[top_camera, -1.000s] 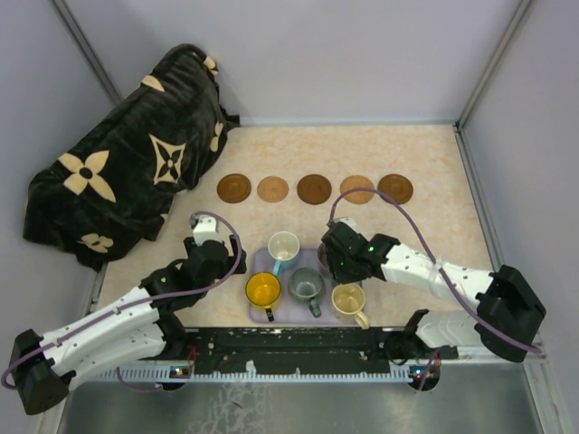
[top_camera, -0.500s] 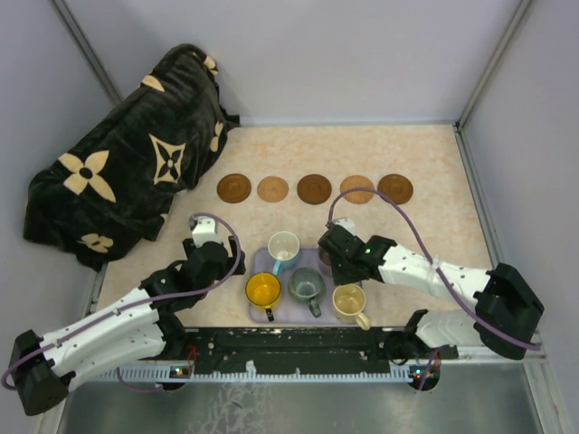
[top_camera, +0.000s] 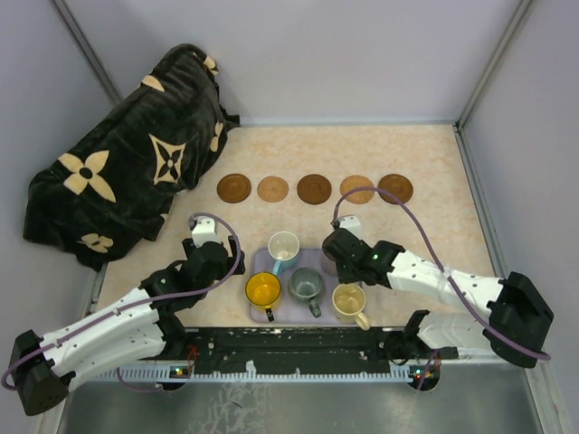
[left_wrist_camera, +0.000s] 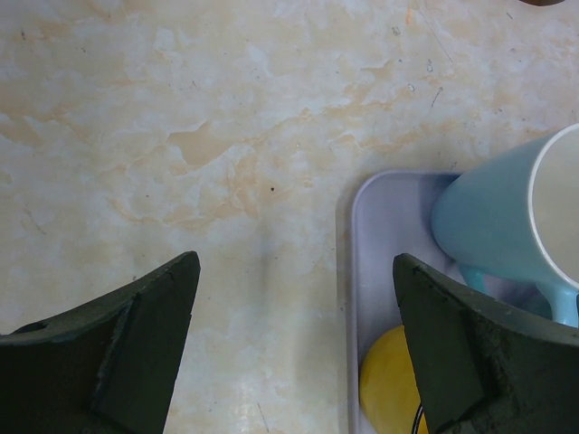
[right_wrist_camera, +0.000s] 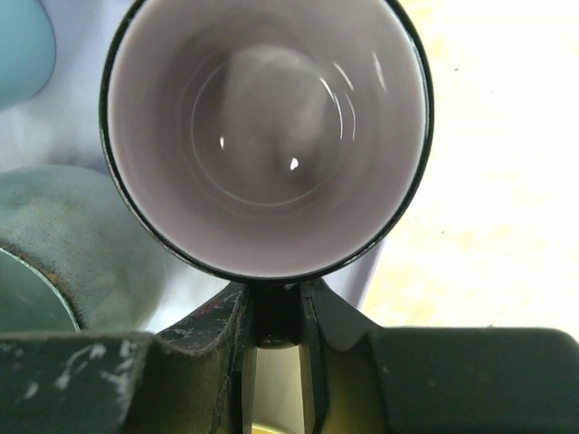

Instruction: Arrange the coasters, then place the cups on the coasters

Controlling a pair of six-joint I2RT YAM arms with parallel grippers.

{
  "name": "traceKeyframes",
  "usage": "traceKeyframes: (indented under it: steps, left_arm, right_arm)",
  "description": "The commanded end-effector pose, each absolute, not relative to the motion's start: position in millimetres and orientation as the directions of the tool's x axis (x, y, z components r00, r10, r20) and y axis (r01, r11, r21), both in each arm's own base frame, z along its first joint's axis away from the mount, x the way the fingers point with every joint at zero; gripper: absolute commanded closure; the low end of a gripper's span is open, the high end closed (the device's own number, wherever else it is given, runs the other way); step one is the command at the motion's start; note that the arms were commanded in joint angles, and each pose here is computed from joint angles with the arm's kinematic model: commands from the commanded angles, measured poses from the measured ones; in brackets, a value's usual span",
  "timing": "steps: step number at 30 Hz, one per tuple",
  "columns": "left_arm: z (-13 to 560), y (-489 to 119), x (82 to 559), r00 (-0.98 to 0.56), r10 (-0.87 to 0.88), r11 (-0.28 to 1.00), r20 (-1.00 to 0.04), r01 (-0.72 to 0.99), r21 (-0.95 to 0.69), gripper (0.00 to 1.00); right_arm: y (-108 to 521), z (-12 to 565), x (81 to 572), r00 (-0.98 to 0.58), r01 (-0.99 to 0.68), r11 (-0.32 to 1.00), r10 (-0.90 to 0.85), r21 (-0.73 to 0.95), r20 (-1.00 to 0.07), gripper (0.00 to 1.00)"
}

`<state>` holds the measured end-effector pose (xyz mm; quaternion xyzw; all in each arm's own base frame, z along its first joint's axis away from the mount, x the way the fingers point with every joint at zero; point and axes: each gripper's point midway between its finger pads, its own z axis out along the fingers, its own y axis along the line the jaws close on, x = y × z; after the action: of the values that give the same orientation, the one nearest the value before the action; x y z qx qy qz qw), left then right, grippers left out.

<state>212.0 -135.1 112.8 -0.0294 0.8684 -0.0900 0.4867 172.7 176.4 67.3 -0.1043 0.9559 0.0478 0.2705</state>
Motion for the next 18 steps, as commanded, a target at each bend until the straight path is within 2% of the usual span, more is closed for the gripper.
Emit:
traceKeyframes:
  steps: [1, 18]
  left_arm:
    - [115.0, -134.0, 213.7, -0.507, -0.157, 0.98, -0.848, 0.024, -0.196, 0.06]
    - [116.7, -133.2, 214.8, -0.5, -0.16, 0.981, -0.851, 0.019, -0.195, 0.06]
  right_arm:
    - [172.3, 101.4, 206.1, -0.711, -0.171, 0.985, -0.11, 0.019, -0.695, 1.0]
    - [161.6, 143.9, 229.3, -0.58, -0.127, 0.992, -0.089, -0.017, -0.81, 1.0]
